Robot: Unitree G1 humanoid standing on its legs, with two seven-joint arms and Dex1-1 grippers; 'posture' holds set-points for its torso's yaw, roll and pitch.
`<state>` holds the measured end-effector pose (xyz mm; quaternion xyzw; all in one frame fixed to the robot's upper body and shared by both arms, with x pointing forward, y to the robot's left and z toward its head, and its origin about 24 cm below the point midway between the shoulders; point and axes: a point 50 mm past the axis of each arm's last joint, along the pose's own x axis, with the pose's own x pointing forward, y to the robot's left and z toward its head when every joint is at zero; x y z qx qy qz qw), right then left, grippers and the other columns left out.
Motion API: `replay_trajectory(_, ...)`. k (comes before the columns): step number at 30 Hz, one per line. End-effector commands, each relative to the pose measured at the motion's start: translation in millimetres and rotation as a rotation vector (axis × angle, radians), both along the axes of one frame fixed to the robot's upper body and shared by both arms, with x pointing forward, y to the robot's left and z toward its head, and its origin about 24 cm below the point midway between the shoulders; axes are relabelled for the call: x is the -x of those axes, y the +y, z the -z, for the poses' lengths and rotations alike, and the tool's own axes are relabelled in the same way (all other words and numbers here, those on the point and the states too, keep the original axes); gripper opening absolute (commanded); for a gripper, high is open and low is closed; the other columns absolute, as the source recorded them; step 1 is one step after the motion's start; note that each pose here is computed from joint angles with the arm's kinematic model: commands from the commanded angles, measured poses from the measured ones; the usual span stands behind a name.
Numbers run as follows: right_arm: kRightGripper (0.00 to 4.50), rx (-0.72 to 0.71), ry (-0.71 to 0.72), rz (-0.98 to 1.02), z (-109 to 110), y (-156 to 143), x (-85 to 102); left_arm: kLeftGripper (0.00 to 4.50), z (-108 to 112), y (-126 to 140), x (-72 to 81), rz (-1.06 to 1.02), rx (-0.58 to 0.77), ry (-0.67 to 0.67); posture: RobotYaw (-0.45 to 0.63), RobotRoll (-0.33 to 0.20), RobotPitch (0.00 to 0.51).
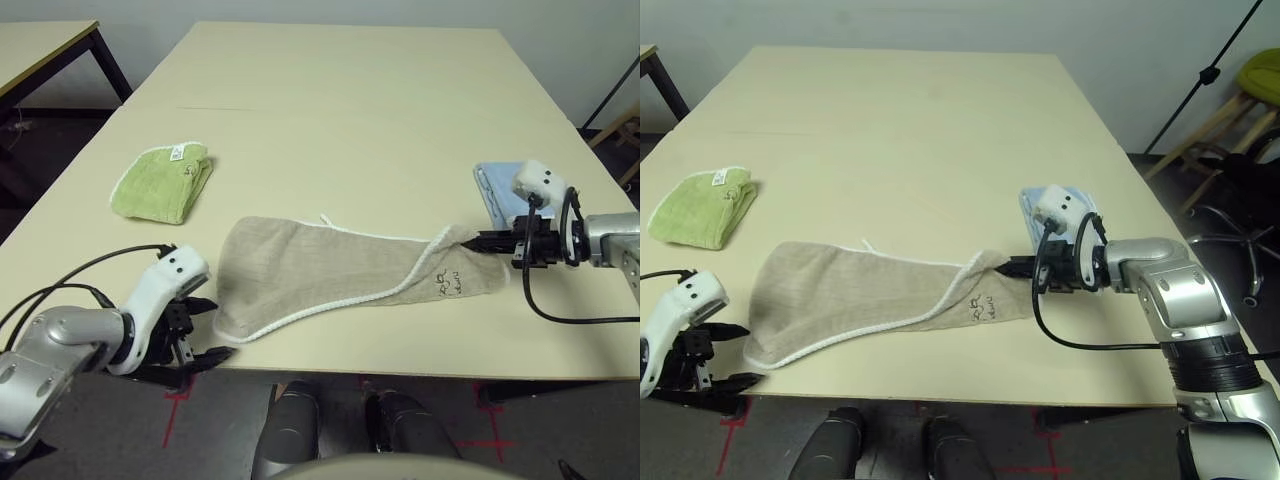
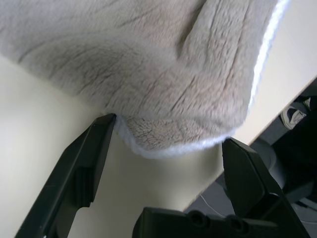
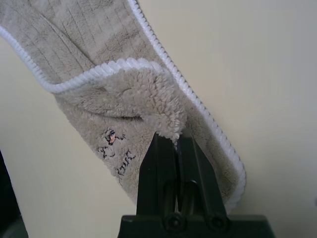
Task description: Fold the towel and set it aside.
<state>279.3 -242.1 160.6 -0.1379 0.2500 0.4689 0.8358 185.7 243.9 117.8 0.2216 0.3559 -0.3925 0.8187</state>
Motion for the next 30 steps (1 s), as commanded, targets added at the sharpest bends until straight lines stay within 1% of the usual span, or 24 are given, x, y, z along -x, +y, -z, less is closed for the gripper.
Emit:
replay_trajectory(1,0.0,-0.008,-0.018,0.003,-6.9,-0.1,0.9,3.87,10.4,-7.6,1.0,-0.005,-0.005,0.031,0.18,0.0,0.173)
replay_trajectory(4,0.0,-0.012,-0.018,0.006,-8.0,0.0,1.9,2.91,14.6,-4.4,-0.3,-0.016,-0.02,0.043,0.18,0.0,0.172)
replay_trajectory(7,0.0,-0.013,-0.017,0.01,-8.2,-0.5,3.0,1.81,16.0,-2.7,1.9,-0.001,-0.016,0.063,0.17,0.0,0.172)
replay_trajectory(8,0.0,-0.013,-0.016,0.012,-8.2,-1.0,3.4,1.41,15.6,-0.6,2.4,-0.001,-0.017,0.067,0.17,0.0,0.172)
replay_trajectory(12,0.0,-0.014,-0.012,0.02,-8.0,-2.3,4.7,0.07,6.9,8.8,-1.6,0.017,-0.026,0.054,0.17,0.0,0.173)
replay_trajectory(15,0.0,-0.014,-0.011,0.026,-9.2,-4.3,5.7,0.03,-3.8,12.9,-2.2,0.077,-0.018,0.063,0.18,0.0,0.173)
replay_trajectory(17,0.0,-0.012,-0.001,0.026,-10.9,-7.0,8.1,0.03,-12.3,18.3,-0.1,0.117,-0.024,0.102,0.18,0.0,0.173)
replay_trajectory(20,0.0,-0.008,0.029,-0.002,-13.9,-10.0,16.8,0.03,-23.1,27.0,5.1,0.19,-0.06,0.187,0.18,0.0,0.174)
replay_trajectory(24,0.0,-0.01,0.112,-0.068,-20.1,-11.9,36.2,0.03,-37.4,37.5,8.2,0.286,-0.127,0.281,0.18,0.0,0.173)
replay_trajectory(26,0.0,-0.014,0.147,-0.074,-22.1,-12.8,42.2,0.03,-43.9,40.7,4.0,0.332,-0.161,0.289,0.18,0.0,0.172)
replay_trajectory(30,0.0,0.005,0.134,-0.04,-15.7,-15.3,39.4,0.03,-51.6,43.6,-12.4,0.413,-0.226,0.259,0.18,0.0,0.168)
